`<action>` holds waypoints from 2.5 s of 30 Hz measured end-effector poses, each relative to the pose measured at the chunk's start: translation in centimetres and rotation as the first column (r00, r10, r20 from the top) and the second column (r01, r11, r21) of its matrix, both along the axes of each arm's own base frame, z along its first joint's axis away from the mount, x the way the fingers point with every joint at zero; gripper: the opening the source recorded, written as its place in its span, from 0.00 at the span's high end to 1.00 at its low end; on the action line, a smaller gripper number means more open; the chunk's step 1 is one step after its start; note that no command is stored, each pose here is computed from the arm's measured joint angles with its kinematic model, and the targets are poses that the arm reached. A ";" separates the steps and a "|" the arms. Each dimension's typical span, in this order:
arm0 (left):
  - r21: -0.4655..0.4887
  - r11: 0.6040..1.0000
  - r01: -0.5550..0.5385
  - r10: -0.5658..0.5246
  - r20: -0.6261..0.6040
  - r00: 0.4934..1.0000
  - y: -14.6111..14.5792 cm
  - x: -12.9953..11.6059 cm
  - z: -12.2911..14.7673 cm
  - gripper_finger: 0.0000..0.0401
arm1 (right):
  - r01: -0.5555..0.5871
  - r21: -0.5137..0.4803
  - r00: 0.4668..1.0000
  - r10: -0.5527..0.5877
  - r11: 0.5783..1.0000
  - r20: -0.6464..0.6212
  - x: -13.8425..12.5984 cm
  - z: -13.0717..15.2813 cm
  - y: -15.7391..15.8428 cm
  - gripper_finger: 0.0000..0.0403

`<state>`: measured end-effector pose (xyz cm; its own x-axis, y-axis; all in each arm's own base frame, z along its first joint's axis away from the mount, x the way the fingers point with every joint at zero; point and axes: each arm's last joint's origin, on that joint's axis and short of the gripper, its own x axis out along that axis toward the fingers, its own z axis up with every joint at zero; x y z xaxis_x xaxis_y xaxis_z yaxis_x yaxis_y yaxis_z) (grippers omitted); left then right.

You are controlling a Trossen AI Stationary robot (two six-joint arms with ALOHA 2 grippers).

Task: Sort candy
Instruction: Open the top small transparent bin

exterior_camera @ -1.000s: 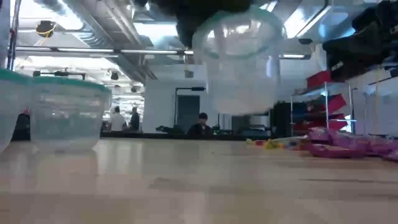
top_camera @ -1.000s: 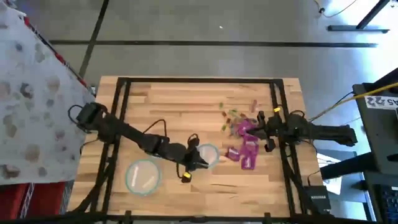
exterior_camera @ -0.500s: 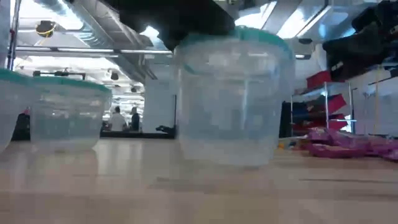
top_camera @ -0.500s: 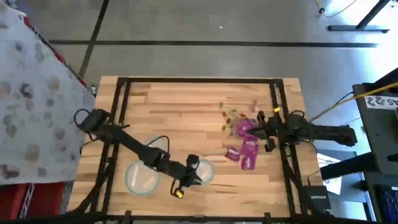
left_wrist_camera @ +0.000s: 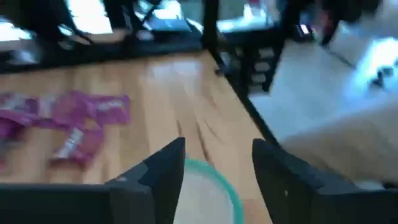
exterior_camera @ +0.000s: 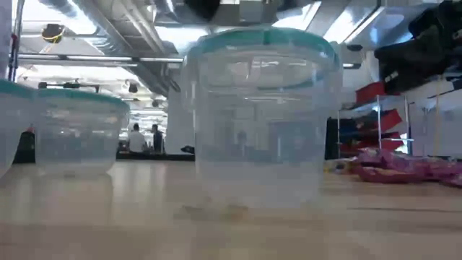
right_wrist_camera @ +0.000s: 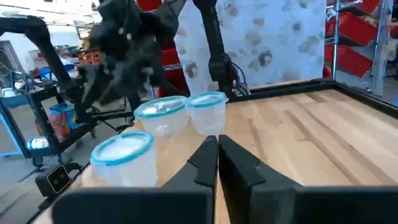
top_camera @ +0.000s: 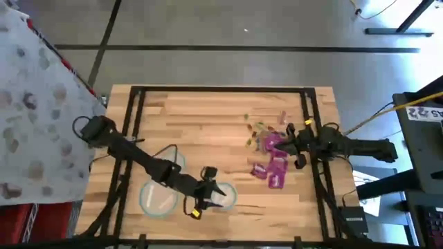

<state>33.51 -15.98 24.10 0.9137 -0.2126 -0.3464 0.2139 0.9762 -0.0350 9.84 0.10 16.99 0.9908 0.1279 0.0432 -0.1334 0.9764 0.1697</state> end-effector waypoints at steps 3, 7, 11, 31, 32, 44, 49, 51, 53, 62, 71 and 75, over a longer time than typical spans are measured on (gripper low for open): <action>-0.047 0.999 0.011 -0.013 -0.050 0.999 1.1 0.7 -0.7 0.60 | -0.005 0.085 1.000 0.005 0.996 0.001 0.0 0.1 0.0 1.00; -0.106 0.994 0.035 -0.051 -0.150 0.987 2.2 1.3 -2.1 0.61 | -0.030 0.281 0.998 0.012 0.959 0.064 0.0 1.0 0.0 1.00; -0.170 0.977 0.132 -0.165 -0.194 0.967 2.4 1.7 -3.0 0.63 | -0.162 0.280 0.984 0.133 0.946 0.117 0.3 1.6 0.3 1.00; -0.035 0.991 0.128 -0.132 -0.308 0.942 4.9 2.4 -5.5 0.71 | -0.408 0.223 0.843 0.459 0.885 -0.279 10.0 1.4 7.3 1.00; -0.015 0.992 0.128 -0.126 -0.307 0.943 5.0 2.4 -5.5 0.71 | -0.424 0.208 0.827 0.470 0.882 -0.308 10.6 1.3 7.9 1.00; 0.103 0.984 0.148 -0.111 -0.298 0.948 4.6 3.8 -2.5 0.71 | -0.344 0.265 0.770 0.432 0.901 -0.469 14.4 -4.7 11.3 0.81; 0.110 0.985 0.131 -0.090 -0.316 0.944 5.2 3.7 -3.0 0.71 | -0.273 0.232 0.775 0.356 0.934 -0.523 14.9 -6.9 10.9 0.62; 0.119 0.987 0.106 -0.066 -0.301 0.951 5.6 3.9 -3.0 0.71 | -0.262 0.211 0.782 0.336 0.942 -0.526 15.0 -7.3 10.7 0.58; 0.117 0.989 0.094 -0.056 -0.293 0.955 6.0 4.0 -3.0 0.71 | -0.258 0.187 0.804 0.318 0.948 -0.502 15.2 -7.1 10.6 0.56; 0.101 0.990 0.103 -0.071 -0.286 0.956 6.5 5.5 -5.3 0.71 | -0.295 0.169 0.837 0.340 0.940 -0.428 15.9 -6.4 9.7 0.55; 0.115 0.989 0.094 -0.052 -0.322 0.945 6.2 5.9 -7.0 0.71 | -0.358 0.167 0.830 0.395 0.919 -0.393 15.8 -6.1 10.0 0.55; 0.130 0.985 0.111 -0.063 -0.331 0.941 6.0 6.0 -7.6 0.71 | -0.467 0.195 0.799 0.506 0.863 -0.326 15.8 -5.5 10.3 0.55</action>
<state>39.55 -9.98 16.48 0.7262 -0.2116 -0.6541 0.2990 0.9540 0.0235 25.66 10.37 11.44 0.7479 0.6115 -0.2581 -0.4979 0.7740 0.3911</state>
